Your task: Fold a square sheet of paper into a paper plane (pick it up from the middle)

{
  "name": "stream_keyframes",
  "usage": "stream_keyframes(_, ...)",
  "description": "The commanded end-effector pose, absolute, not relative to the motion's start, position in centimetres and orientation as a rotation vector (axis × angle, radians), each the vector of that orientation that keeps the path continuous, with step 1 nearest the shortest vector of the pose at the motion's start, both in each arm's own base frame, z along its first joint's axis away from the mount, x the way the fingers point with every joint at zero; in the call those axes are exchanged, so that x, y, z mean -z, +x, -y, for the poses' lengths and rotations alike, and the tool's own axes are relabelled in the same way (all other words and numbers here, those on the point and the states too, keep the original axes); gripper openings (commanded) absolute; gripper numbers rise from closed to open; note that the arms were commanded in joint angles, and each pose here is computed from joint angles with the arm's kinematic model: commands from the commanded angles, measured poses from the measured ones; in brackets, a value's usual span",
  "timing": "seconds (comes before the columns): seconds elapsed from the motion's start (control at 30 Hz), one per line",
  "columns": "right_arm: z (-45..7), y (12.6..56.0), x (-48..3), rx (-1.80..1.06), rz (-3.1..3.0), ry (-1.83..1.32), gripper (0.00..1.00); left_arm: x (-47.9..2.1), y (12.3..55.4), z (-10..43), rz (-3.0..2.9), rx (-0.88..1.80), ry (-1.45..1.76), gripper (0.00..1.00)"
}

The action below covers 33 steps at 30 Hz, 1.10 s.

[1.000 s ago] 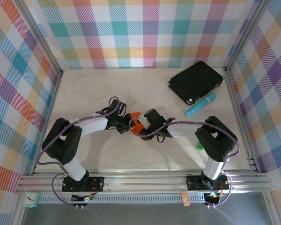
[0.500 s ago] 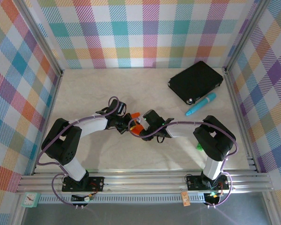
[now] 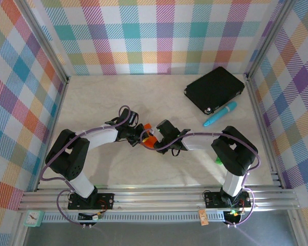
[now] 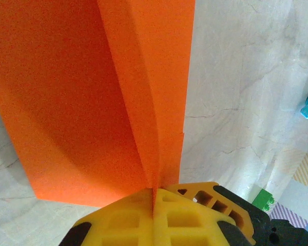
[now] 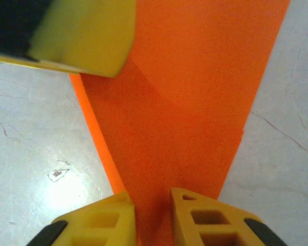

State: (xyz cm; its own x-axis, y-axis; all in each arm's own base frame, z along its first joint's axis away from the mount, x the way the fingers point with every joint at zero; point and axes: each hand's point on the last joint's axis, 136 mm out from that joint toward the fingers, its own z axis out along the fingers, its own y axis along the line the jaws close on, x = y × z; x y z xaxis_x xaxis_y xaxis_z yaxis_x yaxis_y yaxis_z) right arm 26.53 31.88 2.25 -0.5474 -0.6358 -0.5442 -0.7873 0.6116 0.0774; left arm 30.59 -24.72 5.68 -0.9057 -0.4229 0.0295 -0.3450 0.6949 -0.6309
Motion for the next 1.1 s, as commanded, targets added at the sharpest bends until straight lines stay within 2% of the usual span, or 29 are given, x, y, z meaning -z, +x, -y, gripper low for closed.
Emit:
stream_keyframes(0.0,-32.3,26.6,-1.9,-0.44,-2.39,-1.11,0.2,-7.7,30.9,24.7,-2.745,0.997,-0.629,0.07)
stream_keyframes(0.23,-32.6,25.9,-1.6,-0.507,-2.439,-1.075,0.17,-8.9,31.8,20.9,-2.65,0.936,-0.754,0.23)
stream_keyframes(0.43,-33.4,24.8,-1.5,-0.631,-2.547,-1.029,0.18,-10.3,31.9,17.6,-2.532,0.93,-0.855,0.29)
stream_keyframes(0.7,-34.2,24.1,-1.4,-0.761,-2.677,-0.907,0.18,-10.9,30.9,16.2,-2.43,0.958,-0.87,0.34)
stream_keyframes(1.07,-33.8,24.0,-0.8,-0.961,-2.718,-0.752,0.18,-7.9,29.4,19.0,-2.398,1.191,-0.863,0.34)
